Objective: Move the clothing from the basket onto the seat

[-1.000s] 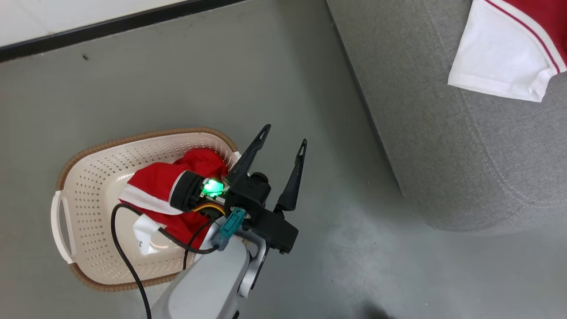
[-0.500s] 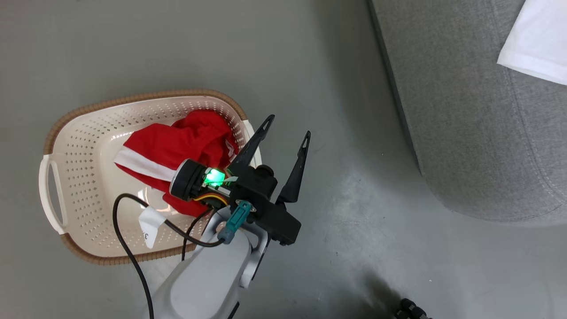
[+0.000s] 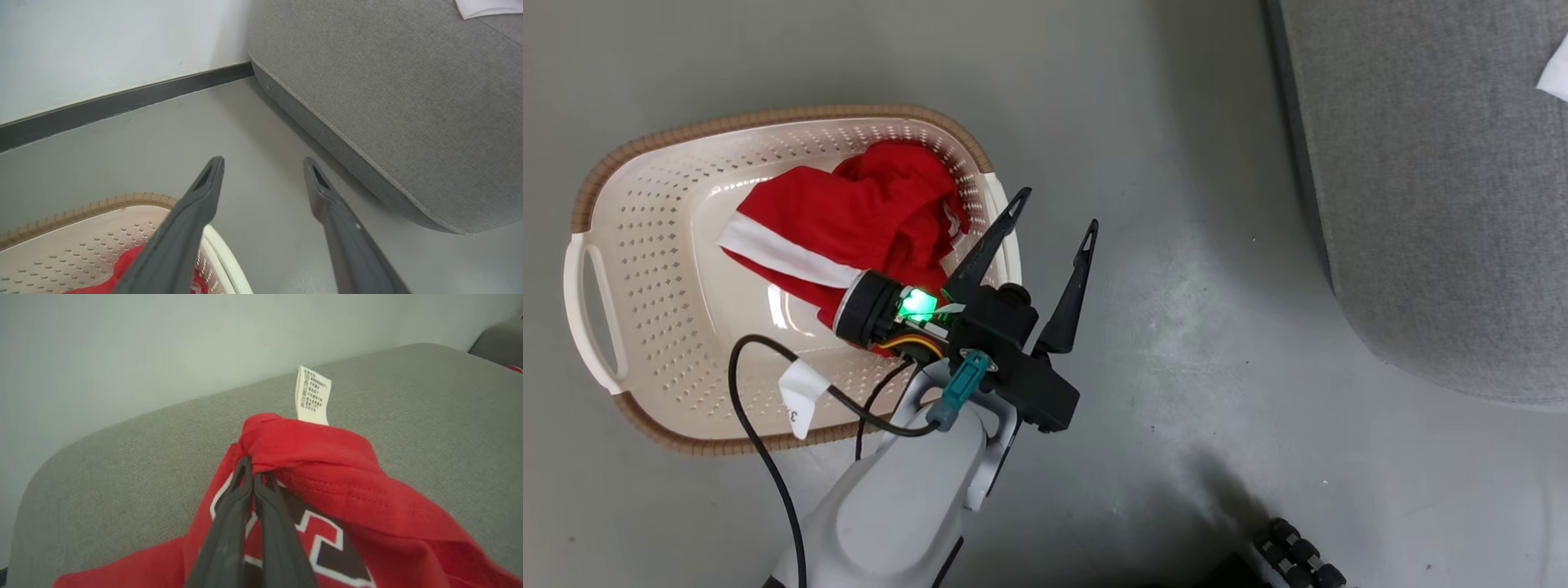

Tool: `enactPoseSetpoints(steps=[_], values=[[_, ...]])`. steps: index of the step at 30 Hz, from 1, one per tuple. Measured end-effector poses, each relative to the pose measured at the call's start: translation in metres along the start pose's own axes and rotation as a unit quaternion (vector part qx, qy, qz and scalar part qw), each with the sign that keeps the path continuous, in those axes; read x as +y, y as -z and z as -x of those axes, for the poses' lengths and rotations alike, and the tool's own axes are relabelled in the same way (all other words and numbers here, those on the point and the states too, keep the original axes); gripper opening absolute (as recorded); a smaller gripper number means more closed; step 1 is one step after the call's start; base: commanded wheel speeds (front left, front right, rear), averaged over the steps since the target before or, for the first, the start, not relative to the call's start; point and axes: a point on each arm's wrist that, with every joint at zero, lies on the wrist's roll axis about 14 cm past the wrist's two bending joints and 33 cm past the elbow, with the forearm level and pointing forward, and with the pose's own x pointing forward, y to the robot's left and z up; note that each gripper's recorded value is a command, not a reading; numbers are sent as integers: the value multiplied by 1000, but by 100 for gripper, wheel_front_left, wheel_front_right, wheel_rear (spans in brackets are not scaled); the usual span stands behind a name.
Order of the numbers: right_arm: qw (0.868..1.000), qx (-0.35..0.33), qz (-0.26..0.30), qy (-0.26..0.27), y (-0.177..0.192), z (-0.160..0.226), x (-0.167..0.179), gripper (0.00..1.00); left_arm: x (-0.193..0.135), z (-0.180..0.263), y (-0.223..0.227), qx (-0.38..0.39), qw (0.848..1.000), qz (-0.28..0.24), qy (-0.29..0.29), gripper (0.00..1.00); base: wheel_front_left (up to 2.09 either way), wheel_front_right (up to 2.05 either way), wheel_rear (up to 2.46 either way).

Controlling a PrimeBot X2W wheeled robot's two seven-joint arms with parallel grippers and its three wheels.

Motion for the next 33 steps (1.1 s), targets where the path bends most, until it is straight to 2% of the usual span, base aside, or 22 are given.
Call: enactPoseSetpoints(steps=[4,5,6,7,15,21,33], values=[[1000,16,11,-19,12,0,13,0,3,2,0,1,1000,1,-4,100,0,0,0],[1000,12,16,-20,8,2,12,57,3,2,-4,-2,1000,1,-5,100,0,0,0],[1000,9,19,-21,5,3,11,97,3,3,-6,-4,1000,0,-6,100,0,0,0],[999,8,25,-23,3,4,10,100,3,3,-8,-6,1000,0,-6,100,0,0,0],[999,-11,35,-25,-11,17,3,100,1,8,-29,-22,1000,2,-10,100,0,0,0],[999,-5,43,-31,-2,33,-1,100,1,12,-45,-35,999,0,-16,100,0,0,0],[994,-29,33,-103,-13,67,37,100,11,39,-73,-51,997,8,-59,100,0,0,0]])
